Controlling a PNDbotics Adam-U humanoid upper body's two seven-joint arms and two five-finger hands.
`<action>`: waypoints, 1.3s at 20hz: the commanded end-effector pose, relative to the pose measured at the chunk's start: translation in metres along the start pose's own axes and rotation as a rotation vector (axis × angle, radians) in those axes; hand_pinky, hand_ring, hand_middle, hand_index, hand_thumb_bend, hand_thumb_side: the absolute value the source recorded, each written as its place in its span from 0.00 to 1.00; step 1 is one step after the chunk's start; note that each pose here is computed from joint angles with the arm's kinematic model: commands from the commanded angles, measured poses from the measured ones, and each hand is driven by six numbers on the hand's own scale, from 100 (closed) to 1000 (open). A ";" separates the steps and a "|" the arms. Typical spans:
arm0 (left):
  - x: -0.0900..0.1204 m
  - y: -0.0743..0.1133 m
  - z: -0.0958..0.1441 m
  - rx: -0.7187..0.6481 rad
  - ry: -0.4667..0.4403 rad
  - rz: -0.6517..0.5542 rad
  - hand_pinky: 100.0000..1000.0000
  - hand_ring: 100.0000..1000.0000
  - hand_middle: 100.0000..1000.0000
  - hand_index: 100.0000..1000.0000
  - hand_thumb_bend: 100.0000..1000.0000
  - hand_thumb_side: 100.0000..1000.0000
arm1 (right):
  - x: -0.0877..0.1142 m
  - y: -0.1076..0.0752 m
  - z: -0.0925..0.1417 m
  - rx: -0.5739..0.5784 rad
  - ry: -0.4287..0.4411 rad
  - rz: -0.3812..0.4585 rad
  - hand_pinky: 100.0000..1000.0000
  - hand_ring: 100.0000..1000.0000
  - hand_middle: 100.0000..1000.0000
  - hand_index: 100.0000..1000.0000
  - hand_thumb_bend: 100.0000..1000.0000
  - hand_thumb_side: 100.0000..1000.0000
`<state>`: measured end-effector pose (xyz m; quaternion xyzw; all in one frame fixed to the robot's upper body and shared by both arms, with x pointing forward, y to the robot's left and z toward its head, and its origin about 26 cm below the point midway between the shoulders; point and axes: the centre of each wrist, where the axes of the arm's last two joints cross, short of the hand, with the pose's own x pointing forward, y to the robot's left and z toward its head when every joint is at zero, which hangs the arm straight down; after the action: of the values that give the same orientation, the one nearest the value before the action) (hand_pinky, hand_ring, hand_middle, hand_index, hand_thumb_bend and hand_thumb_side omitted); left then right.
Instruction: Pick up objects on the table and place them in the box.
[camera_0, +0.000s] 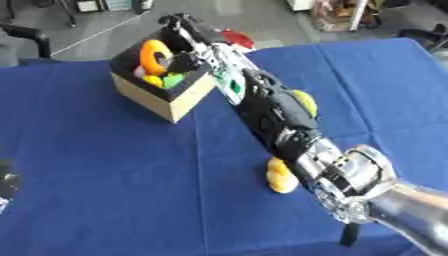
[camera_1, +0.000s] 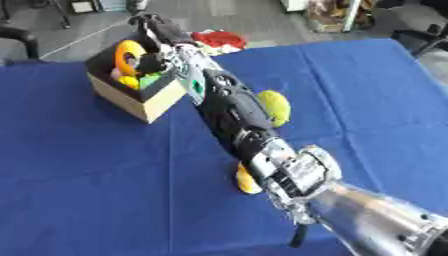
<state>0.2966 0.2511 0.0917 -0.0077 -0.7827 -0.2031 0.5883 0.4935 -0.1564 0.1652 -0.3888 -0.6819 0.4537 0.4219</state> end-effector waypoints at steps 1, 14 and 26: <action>0.007 0.003 -0.003 -0.001 -0.022 -0.021 0.75 0.59 0.58 0.81 0.48 0.37 | 0.002 -0.030 -0.006 -0.087 -0.014 0.051 0.85 0.74 0.74 0.90 0.26 0.22; 0.001 0.017 0.007 0.065 0.024 -0.067 0.75 0.59 0.58 0.81 0.47 0.38 | -0.078 -0.120 0.072 0.342 -0.181 0.128 0.89 0.83 0.84 0.95 0.25 0.29; -0.003 0.018 0.009 0.055 0.039 -0.076 0.76 0.61 0.58 0.82 0.44 0.41 | -0.131 -0.083 0.120 0.683 -0.018 0.135 0.90 0.87 0.87 0.98 0.32 0.32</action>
<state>0.2933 0.2677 0.0862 0.0357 -0.7717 -0.1963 0.6039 0.4144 -0.3252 0.1764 -0.2406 -0.4809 0.6850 0.4916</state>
